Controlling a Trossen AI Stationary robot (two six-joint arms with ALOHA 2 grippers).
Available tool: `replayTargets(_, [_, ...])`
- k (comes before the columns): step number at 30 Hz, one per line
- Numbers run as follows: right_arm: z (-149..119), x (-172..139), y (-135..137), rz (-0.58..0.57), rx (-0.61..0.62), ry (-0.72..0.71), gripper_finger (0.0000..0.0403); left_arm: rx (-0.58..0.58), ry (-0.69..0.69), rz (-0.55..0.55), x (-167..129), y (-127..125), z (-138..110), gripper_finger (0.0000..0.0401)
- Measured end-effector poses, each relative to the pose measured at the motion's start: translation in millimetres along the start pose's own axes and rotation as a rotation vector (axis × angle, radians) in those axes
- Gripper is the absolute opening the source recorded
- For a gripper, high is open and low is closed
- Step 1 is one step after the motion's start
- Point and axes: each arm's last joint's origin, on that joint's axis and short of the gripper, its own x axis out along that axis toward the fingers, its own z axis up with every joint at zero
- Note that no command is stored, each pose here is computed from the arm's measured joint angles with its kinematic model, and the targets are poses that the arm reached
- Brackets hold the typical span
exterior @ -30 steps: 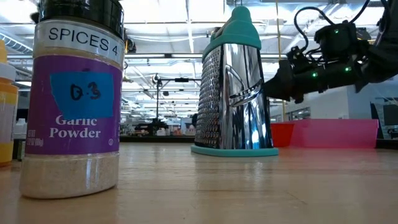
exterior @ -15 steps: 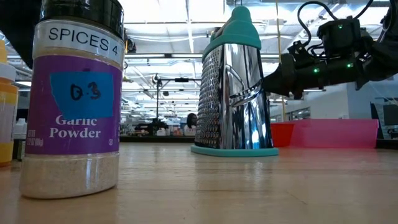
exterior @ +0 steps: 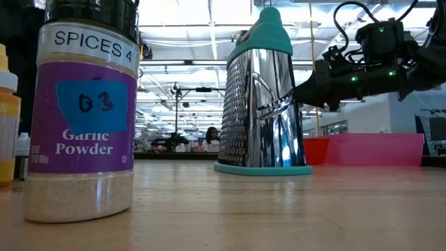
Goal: Pick & Place Kitchen Items
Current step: Put the small top brown food coloring bottle into the red bin
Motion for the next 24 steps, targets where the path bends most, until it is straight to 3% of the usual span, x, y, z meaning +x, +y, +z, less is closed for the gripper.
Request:
replayTargets(10, [0.2,0.0,0.0,0.000,0.002,-0.002,0.0141,0.015,-0.059,-0.012,24.1,1.7,-5.3,0.0124])
replayTargets(24, [0.0,0.0,0.0,0.000,-0.001,0.000,0.0141,0.007,-0.141,-0.004,29.2,6.0,3.2,0.0124])
